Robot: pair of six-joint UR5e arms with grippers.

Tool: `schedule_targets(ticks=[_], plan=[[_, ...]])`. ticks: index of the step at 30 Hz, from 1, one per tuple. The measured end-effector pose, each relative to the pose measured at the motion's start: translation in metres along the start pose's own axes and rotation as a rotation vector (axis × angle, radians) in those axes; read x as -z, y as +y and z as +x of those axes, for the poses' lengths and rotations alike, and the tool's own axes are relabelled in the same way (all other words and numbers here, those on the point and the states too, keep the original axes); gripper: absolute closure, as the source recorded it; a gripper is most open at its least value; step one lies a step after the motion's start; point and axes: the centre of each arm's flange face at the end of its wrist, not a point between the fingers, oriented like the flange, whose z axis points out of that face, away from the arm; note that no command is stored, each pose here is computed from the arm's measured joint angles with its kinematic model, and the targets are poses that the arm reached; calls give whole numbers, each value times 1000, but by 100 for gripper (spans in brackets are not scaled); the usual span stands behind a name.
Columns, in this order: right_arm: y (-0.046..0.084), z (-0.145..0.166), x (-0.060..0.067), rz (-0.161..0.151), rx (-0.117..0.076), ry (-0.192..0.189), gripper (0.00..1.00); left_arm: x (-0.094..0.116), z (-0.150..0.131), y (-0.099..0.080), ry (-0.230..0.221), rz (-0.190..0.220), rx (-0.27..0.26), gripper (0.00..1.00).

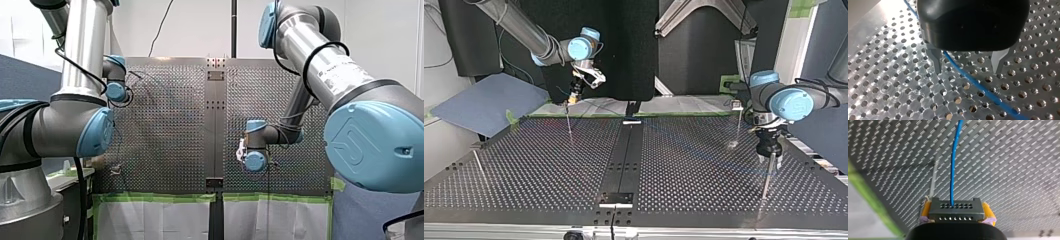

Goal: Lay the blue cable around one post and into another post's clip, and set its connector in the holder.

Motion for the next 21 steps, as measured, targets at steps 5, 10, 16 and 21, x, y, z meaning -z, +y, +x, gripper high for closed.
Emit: schedule_targets(ticks=[5,10,16,21], plan=[[28,-34,8,-35,-23,-34,100,0,0,0,0,0,0,2],[63,-65,14,-86,-38,-66,100,0,0,0,-1,0,0,2],[105,-100,24,-118,-30,-115,100,0,0,0,-1,-1,0,2],[139,-128,38,-130,-16,-164,100,0,0,0,-1,0,0,2]])
